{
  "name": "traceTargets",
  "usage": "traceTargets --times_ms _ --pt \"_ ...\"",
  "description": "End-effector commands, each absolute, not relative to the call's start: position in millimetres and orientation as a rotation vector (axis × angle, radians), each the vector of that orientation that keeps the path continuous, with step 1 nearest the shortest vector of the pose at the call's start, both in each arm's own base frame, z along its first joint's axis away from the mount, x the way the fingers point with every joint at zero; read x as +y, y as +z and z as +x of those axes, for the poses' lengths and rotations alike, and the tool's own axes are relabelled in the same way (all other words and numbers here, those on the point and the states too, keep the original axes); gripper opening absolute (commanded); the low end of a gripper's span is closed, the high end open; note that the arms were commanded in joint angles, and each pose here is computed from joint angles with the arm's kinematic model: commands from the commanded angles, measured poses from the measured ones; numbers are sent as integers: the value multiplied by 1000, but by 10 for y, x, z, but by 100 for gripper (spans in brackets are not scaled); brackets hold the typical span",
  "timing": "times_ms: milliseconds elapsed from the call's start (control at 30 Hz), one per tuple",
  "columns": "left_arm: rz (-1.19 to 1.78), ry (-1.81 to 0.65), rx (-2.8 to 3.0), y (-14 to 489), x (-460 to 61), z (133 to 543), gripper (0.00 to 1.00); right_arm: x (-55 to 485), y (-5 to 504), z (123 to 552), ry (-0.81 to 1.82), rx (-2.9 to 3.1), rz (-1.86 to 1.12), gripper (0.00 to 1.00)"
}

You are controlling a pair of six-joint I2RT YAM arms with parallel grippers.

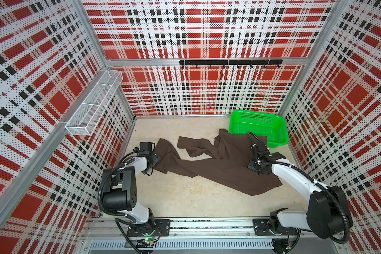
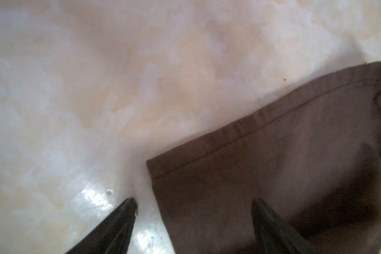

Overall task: Fold and stack the trousers
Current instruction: Flatten out the trousers at the center of the table.

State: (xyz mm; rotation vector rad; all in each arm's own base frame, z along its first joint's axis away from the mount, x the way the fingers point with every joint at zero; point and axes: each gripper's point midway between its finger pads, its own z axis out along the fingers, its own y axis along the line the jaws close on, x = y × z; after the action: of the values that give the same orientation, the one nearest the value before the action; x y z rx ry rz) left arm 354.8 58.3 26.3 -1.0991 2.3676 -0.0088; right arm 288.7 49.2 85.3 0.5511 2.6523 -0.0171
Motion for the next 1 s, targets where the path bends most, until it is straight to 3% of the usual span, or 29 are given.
traceTargets --times_ms 0,200,367,467,600,733,967 --pt "-1088 72 2368 213 620 3638 77 520 934 2912 7 2620 548 33" --pt "-1066 158 2434 46 636 3647 41 514 935 2900 11 2610 540 32" --pt "-1016 131 2459 176 577 3699 2 520 937 2898 20 2604 533 31" --pt "-953 96 2400 625 526 3754 0 525 943 2911 23 2599 528 31" --pt "-890 38 2256 1582 498 3717 0 534 946 2937 26 2594 520 30" --pt "-877 19 2097 2530 585 3447 0 545 946 2975 32 2586 521 30" --pt "-876 -67 1989 3380 559 3034 0 636 963 3011 97 2591 506 30"
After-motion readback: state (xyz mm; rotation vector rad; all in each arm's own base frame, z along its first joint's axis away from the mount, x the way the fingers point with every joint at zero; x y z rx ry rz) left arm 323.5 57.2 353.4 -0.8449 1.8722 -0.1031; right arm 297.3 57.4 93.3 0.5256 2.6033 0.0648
